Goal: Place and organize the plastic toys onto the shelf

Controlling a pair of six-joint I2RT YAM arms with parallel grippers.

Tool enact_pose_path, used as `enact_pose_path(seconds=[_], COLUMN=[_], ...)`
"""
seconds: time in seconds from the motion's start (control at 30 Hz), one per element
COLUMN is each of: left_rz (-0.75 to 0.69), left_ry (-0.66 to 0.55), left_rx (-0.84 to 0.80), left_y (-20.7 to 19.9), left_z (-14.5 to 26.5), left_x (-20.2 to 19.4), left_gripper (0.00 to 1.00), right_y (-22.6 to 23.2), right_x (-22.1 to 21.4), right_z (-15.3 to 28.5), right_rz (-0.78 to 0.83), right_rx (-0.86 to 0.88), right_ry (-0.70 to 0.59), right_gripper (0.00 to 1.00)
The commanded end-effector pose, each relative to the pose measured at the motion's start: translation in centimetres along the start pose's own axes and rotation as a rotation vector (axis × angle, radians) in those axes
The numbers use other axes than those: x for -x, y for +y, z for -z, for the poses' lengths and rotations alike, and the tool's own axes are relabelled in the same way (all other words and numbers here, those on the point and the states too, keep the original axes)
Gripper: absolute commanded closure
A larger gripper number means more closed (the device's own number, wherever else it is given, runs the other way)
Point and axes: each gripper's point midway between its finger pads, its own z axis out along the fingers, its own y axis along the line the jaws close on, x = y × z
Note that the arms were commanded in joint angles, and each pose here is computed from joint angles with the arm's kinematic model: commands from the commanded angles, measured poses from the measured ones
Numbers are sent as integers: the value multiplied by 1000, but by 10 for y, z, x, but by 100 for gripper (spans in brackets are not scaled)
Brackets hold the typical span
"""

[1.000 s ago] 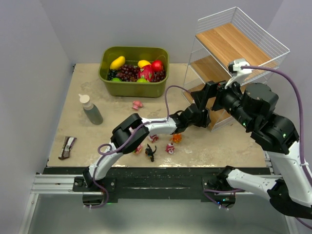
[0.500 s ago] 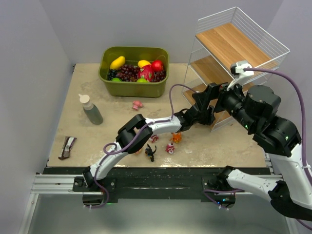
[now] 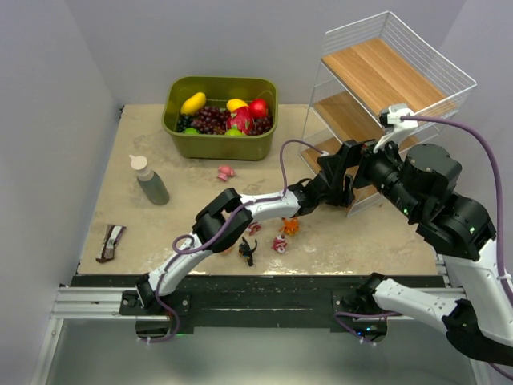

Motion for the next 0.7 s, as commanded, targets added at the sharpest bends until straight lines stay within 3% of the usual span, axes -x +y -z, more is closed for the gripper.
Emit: enact_pose_path(seconds=[0.0, 0.1, 0.2, 0.4, 0.67], left_rz=[11, 1, -5, -9, -20], left_ry=[-15, -26, -34, -62, -180], left_rx=[-14, 0, 2, 17, 29], left_y=[-13, -12, -14, -15, -27], left_z=[-1, 1, 2, 11, 54], left_x=[5, 7, 8, 20, 70], left_gripper=[28, 16, 12, 9, 4], right_y=[-1, -1, 0, 0, 2], right_x=[0, 1, 1, 0, -1], right_z=[1, 2, 2, 3, 1], right_rz=[-9, -8, -3, -4, -16], right_rx=[-6, -3, 1, 2, 6], right_ry=[-7, -7, -5, -1, 5], right_gripper=[2, 2, 2, 2, 2])
